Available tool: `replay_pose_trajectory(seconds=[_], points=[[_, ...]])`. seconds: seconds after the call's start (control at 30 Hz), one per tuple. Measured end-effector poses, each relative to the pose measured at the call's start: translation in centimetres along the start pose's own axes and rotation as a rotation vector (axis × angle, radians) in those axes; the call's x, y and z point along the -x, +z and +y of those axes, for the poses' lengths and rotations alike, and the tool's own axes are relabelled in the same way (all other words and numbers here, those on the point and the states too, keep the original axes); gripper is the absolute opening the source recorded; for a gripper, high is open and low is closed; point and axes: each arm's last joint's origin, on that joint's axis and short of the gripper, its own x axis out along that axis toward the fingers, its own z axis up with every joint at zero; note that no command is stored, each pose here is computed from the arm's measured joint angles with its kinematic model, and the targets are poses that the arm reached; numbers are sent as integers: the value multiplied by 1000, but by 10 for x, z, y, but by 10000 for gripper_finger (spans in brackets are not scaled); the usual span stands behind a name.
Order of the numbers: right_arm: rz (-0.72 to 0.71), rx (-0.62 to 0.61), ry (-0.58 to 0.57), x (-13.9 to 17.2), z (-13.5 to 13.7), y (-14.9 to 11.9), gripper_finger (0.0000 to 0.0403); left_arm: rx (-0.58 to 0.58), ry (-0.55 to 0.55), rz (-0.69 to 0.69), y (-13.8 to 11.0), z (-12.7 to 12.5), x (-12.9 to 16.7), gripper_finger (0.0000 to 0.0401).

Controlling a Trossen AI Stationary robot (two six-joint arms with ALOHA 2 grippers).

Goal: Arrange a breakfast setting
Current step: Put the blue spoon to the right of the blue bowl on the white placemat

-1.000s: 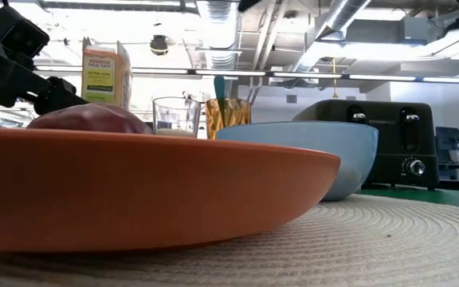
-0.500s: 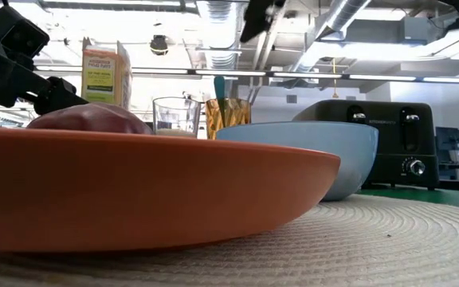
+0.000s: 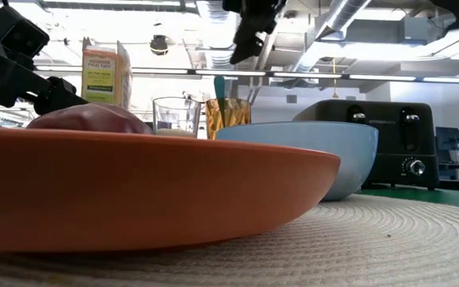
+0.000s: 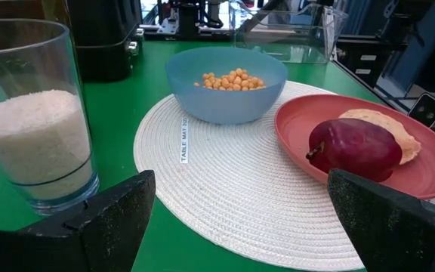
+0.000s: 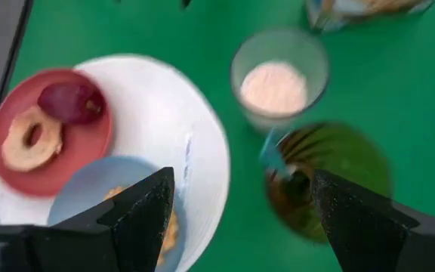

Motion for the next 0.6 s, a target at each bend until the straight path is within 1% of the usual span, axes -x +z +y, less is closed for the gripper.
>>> replay_pose_trajectory(seconds=[0.13,0.23,0.47,0.6], points=[[-48,12,-51,0,-3,5,331,0,0,0,0,0,0,378],[-19,5,-86,-1,-1,4,331,0,0,0,0,0,0,378],[59,-45,-106,-4,10,-1,331,0,0,0,0,0,0,378],[57,-53,-116,4,19,-4,331,0,0,0,0,0,0,378]])
